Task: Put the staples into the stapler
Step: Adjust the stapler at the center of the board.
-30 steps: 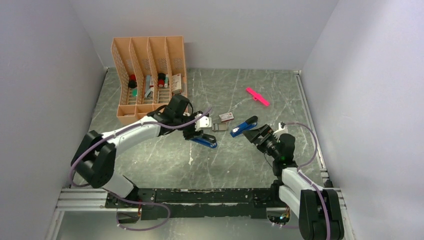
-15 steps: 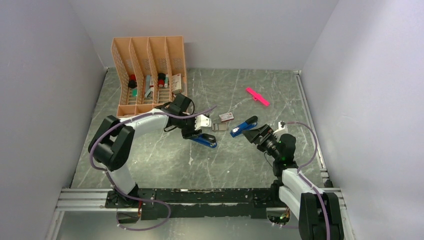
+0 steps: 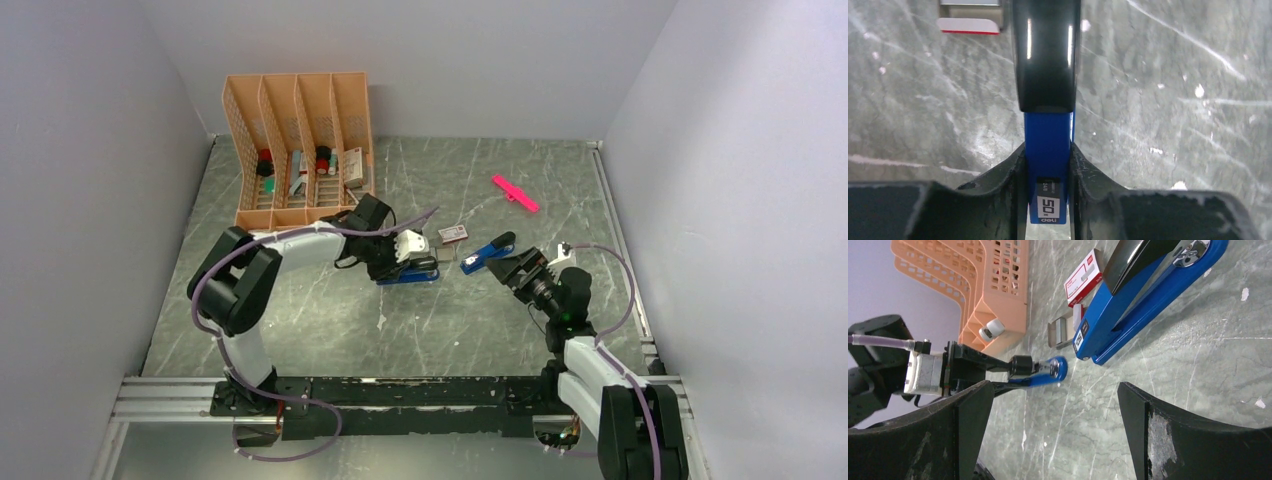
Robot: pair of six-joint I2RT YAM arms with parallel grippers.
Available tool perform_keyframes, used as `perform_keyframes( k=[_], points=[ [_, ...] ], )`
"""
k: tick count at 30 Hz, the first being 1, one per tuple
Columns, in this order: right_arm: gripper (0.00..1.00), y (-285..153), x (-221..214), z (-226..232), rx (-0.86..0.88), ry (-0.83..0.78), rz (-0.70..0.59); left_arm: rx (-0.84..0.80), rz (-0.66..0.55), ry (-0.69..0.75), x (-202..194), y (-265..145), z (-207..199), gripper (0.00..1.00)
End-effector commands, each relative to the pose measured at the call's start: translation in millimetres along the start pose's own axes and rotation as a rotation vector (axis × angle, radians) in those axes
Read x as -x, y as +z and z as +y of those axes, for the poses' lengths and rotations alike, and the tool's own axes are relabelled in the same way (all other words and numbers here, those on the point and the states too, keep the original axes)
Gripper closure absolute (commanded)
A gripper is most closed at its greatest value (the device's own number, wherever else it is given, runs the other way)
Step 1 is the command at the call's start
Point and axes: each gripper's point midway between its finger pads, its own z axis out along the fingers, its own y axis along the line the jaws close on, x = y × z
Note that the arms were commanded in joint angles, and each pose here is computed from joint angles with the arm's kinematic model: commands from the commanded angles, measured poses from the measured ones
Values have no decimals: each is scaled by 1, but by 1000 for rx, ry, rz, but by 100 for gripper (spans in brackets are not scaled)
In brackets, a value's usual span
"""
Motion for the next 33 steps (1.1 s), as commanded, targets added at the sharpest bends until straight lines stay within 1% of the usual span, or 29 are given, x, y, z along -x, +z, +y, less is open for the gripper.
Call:
perform_keyframes(
  k=[1,3,4,6,8,11,13,15,19,20,22,24,33],
  points=[
    [0,5,13,11,7,49,-44,165,-43,-124,24,-3,6,77],
    [0,7,15,14,9,88,-55,207,-80,-197,35,-4,4,85],
    [0,9,15,19,18,102,-58,214,-93,-249,39,-2,-3,89],
    [0,15,13,30,31,116,-58,226,-130,-307,48,-2,-11,93],
    [0,22,7,44,39,120,-60,238,-163,-380,54,0,-20,93],
    [0,35,-8,65,50,142,-56,287,-206,-526,61,0,-22,93],
    [1,44,-23,76,63,173,-16,331,-205,-649,60,0,-18,93],
    [4,54,-36,84,78,216,32,351,-212,-728,58,3,-18,93],
    [12,68,-69,98,123,305,154,352,-266,-802,63,6,-27,93],
    [13,70,-76,97,117,318,174,349,-283,-842,64,7,-30,93],
    [15,75,-87,95,96,329,201,335,-300,-862,65,10,-34,93],
    [16,80,-95,91,74,330,217,330,-290,-858,64,15,-38,93],
    [19,95,-110,75,3,343,250,322,-271,-843,60,24,-44,93]
  ],
)
